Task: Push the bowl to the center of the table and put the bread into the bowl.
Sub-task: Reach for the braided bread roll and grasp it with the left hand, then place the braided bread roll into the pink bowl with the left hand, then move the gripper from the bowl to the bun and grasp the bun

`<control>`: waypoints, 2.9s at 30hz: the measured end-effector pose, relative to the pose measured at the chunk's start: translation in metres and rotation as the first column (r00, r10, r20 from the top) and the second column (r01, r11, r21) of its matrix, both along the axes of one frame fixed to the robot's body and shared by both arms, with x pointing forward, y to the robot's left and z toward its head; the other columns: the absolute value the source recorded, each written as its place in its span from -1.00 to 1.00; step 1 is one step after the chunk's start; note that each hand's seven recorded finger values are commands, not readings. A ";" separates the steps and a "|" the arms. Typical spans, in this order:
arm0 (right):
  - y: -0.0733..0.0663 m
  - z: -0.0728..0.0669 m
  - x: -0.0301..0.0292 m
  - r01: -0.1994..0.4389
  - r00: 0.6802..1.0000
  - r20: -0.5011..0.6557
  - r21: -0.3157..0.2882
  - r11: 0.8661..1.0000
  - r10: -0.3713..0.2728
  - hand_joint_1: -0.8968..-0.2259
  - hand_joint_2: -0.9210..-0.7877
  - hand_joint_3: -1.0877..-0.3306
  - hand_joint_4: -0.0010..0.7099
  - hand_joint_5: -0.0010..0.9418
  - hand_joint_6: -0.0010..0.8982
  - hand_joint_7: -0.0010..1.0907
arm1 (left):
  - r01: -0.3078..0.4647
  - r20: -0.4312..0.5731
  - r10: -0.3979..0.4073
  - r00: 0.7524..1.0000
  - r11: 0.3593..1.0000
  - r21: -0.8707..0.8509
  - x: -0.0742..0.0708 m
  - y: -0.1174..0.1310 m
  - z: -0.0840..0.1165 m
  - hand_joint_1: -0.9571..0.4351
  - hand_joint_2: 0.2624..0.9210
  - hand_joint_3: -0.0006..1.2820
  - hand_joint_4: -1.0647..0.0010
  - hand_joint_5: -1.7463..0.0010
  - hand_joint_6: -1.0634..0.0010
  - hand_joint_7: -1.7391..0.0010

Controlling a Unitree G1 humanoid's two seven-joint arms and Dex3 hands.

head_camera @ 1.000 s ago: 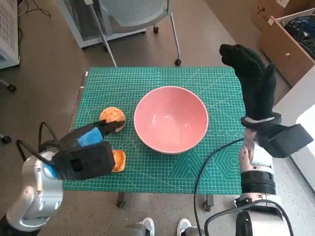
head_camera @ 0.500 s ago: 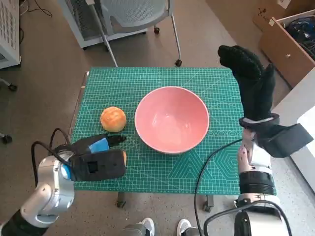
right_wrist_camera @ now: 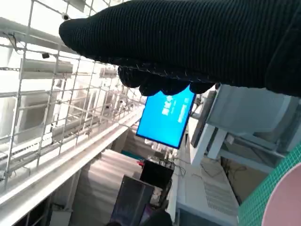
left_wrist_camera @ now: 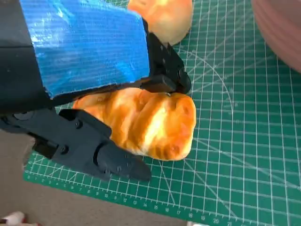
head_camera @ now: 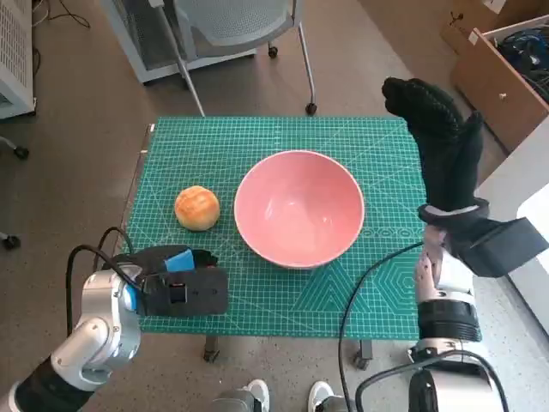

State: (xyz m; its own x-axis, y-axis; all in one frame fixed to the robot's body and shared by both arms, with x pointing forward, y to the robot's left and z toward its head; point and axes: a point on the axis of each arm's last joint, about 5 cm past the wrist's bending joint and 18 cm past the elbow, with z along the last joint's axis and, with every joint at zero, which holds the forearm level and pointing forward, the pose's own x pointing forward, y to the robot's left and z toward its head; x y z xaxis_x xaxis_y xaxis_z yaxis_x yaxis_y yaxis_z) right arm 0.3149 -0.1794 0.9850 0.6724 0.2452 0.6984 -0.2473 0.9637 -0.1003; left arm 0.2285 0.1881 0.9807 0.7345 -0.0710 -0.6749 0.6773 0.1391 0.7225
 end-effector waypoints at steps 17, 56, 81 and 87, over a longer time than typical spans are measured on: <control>0.000 -0.002 -0.0011 0.023 1.000 -0.008 -0.003 1.000 -0.023 -0.29 -1.00 -0.27 -0.44 -1.00 -0.49 -0.72 | 0.144 0.161 -0.113 0.980 0.971 -0.190 -0.018 0.010 0.036 0.38 0.01 -0.05 -0.32 -0.58 -0.39 -0.16; 0.002 -0.002 0.0011 -0.016 0.999 -0.030 0.015 1.000 0.017 -0.28 -1.00 -0.14 -0.39 -0.99 -0.43 -0.71 | 0.515 0.728 -0.097 0.678 0.770 -0.376 0.064 -0.081 0.076 0.38 0.95 -0.97 -0.52 -0.18 -0.27 -0.30; -0.010 0.003 -0.0086 0.067 0.998 0.002 -0.051 0.996 -0.067 -0.28 -1.00 -0.25 -0.43 -1.00 -0.48 -0.71 | 0.535 0.697 -0.162 0.699 0.765 -0.359 0.077 -0.092 0.048 -0.60 0.76 -0.96 1.00 1.00 0.87 0.77; -0.009 0.001 -0.0096 0.070 0.997 -0.004 -0.054 0.996 -0.071 -0.28 -1.00 -0.26 -0.44 -1.00 -0.49 -0.71 | 0.559 0.748 -0.169 0.642 0.771 -0.305 0.073 -0.073 0.052 -0.82 0.86 -0.96 1.00 1.00 0.93 0.80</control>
